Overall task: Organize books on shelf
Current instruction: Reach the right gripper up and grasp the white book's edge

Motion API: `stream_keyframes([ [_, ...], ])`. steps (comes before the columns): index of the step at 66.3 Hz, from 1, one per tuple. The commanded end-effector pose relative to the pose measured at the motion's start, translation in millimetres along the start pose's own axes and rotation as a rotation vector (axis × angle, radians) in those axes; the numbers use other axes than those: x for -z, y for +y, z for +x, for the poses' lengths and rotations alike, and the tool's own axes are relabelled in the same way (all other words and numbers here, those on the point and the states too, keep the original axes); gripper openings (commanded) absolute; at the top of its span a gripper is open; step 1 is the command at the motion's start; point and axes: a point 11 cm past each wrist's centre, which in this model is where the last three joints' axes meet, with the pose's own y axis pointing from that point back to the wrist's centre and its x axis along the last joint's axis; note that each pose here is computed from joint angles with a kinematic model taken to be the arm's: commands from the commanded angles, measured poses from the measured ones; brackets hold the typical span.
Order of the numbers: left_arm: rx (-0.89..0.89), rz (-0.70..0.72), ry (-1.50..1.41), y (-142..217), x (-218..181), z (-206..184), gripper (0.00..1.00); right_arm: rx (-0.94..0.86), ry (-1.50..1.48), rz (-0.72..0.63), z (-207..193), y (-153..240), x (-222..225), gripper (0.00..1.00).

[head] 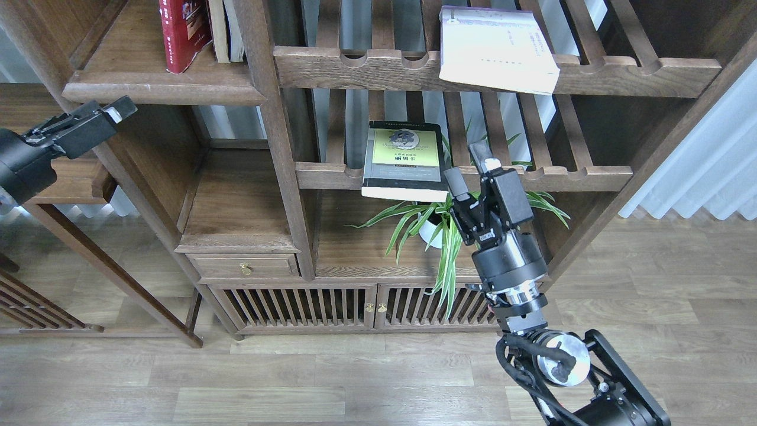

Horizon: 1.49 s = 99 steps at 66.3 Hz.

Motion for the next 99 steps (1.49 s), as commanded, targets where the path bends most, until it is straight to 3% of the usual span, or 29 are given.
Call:
stream_keyframes([
  [1,-0.002,0.003,0.012,1,6,1,0.99,0.003,0.025,-0.001,-8,-18,4,1.00],
  [24,0.004,-0.025,0.024,-1,1,-1,0.99,0.024,0.071,0.023,-34,-53,20,1.00],
  [47,0.009,-0.032,0.038,-3,3,-2,0.99,-0.041,0.091,0.099,-34,-65,48,0.99],
  [78,0.030,-0.033,0.088,-14,18,-7,0.99,-0.057,0.087,0.198,-35,-65,64,0.70],
  [99,0.028,-0.034,0.099,-15,22,-6,0.99,-0.081,0.089,0.196,-36,-69,64,0.67],
])
